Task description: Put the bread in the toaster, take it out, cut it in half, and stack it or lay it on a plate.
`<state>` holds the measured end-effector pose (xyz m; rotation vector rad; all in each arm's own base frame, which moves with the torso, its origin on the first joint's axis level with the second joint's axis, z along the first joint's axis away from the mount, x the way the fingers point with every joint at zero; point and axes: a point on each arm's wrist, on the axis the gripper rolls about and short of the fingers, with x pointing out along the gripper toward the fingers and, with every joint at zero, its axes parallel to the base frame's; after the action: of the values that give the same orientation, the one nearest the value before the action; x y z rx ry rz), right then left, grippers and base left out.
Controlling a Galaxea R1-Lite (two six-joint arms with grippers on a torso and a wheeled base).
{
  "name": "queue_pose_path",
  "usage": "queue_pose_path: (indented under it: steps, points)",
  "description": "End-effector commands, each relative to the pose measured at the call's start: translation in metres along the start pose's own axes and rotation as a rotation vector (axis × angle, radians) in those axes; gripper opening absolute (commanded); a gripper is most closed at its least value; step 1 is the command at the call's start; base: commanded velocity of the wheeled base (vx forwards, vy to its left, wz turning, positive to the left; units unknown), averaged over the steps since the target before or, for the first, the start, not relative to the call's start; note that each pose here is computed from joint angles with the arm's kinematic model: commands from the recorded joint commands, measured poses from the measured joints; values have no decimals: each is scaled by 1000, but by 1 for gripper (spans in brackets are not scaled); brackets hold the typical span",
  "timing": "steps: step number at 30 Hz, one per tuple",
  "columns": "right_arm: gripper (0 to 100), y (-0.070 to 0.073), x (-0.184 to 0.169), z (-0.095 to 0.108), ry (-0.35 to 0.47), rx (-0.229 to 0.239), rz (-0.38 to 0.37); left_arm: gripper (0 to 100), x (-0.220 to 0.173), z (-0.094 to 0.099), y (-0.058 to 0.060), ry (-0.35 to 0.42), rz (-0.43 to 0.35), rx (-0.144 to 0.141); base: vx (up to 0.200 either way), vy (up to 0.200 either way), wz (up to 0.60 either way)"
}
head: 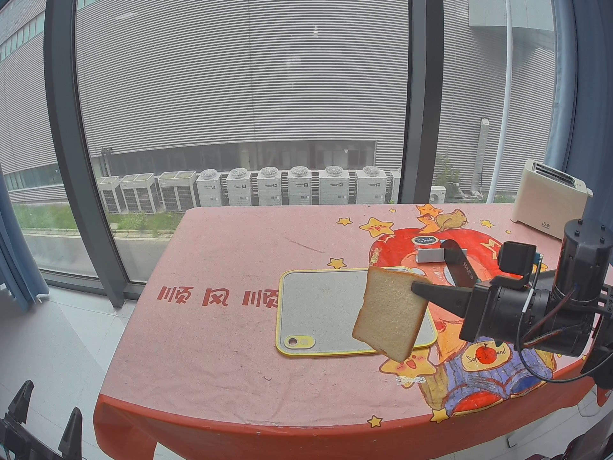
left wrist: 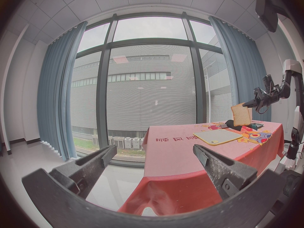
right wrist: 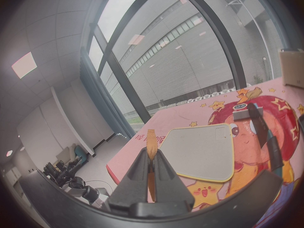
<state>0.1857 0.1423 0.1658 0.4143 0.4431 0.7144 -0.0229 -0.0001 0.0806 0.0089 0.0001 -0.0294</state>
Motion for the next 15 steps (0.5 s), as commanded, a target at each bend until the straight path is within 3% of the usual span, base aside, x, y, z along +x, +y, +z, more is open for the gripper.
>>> queue_pose_path:
  steps: [1,7,15]
  points:
    - [0,-4,9,-4,28,34,-14,100,0,-5,0,0,0,0,0,0,0]
    - [0,-9,18,-7,38,90,-28,100,0,-5,0,0,0,0,0,0,0]
    - [0,-17,40,-10,-41,181,10,100,0,-5,0,0,0,0,0,0,0]
